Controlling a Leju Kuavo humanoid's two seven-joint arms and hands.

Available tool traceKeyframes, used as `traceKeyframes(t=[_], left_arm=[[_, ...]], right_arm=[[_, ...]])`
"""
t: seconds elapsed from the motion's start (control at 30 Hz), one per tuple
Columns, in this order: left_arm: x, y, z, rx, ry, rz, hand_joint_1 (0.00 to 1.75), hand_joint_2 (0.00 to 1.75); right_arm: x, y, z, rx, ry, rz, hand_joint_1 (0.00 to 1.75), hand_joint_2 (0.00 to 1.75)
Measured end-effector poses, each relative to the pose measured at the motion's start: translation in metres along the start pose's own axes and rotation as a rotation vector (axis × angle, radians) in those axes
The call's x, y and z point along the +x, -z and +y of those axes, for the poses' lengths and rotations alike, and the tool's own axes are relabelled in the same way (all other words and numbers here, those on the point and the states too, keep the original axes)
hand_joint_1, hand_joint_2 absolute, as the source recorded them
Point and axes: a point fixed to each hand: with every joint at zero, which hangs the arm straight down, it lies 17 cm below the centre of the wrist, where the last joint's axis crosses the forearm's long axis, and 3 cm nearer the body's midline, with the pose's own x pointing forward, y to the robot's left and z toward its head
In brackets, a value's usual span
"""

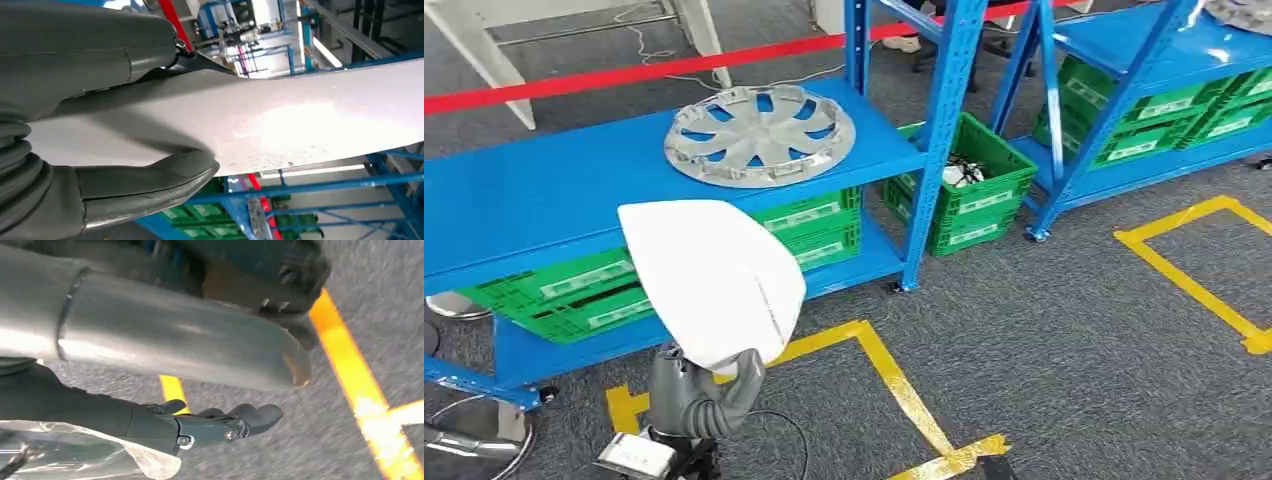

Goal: Take the parts from the cabinet and place them on the table.

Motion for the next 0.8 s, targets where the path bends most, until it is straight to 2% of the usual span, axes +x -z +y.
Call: traceKeyframes(t=[0.8], left_arm=[[-0.0011,-0.0090,0.0098,0.039,0.001,0.020,1.75,1.75]], right_arm=[[-0.0009,0.0011,-0.0025,-0.009,-0.029,0.016,0.00,0.00]])
